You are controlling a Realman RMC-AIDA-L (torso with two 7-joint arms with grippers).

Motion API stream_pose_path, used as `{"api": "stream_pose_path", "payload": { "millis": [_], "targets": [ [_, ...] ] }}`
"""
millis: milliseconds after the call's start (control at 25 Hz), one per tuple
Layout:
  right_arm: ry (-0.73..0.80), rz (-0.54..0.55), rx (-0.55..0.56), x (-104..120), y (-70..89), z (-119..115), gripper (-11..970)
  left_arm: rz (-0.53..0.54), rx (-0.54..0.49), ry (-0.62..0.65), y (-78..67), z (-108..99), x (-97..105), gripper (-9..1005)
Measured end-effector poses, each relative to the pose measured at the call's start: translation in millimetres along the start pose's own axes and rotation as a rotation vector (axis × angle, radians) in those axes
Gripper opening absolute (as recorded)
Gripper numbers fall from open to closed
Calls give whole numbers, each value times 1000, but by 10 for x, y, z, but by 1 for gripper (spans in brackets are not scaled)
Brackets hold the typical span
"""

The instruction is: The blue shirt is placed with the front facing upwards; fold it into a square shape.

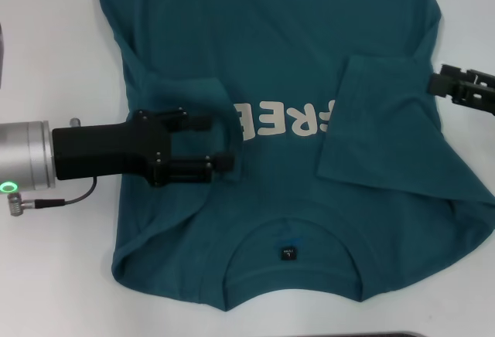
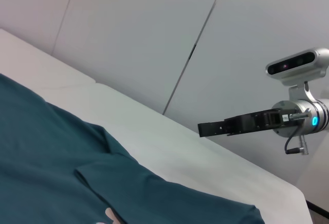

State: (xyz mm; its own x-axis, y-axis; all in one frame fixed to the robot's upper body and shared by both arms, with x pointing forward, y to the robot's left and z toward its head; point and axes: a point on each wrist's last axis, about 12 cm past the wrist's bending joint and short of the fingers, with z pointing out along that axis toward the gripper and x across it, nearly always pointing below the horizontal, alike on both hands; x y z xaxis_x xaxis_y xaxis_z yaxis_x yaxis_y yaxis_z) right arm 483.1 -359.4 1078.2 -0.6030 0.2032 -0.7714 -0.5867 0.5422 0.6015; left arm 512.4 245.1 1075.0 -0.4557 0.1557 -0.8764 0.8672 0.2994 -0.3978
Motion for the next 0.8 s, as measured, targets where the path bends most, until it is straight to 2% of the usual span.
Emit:
{"api": "stream_pose_path", "payload": {
  "millis": [400, 560, 800],
  "targets": [
    [-33, -23, 33, 71, 33, -317, 864, -36, 4, -13, -26, -63, 37, 873],
    [-2, 2, 21, 76, 46, -384, 914, -51, -3, -12, -17, -74, 36, 877],
    [41, 44, 26, 76, 36, -446, 919, -70, -3, -2, -12, -100, 39, 881]
  ]
}}
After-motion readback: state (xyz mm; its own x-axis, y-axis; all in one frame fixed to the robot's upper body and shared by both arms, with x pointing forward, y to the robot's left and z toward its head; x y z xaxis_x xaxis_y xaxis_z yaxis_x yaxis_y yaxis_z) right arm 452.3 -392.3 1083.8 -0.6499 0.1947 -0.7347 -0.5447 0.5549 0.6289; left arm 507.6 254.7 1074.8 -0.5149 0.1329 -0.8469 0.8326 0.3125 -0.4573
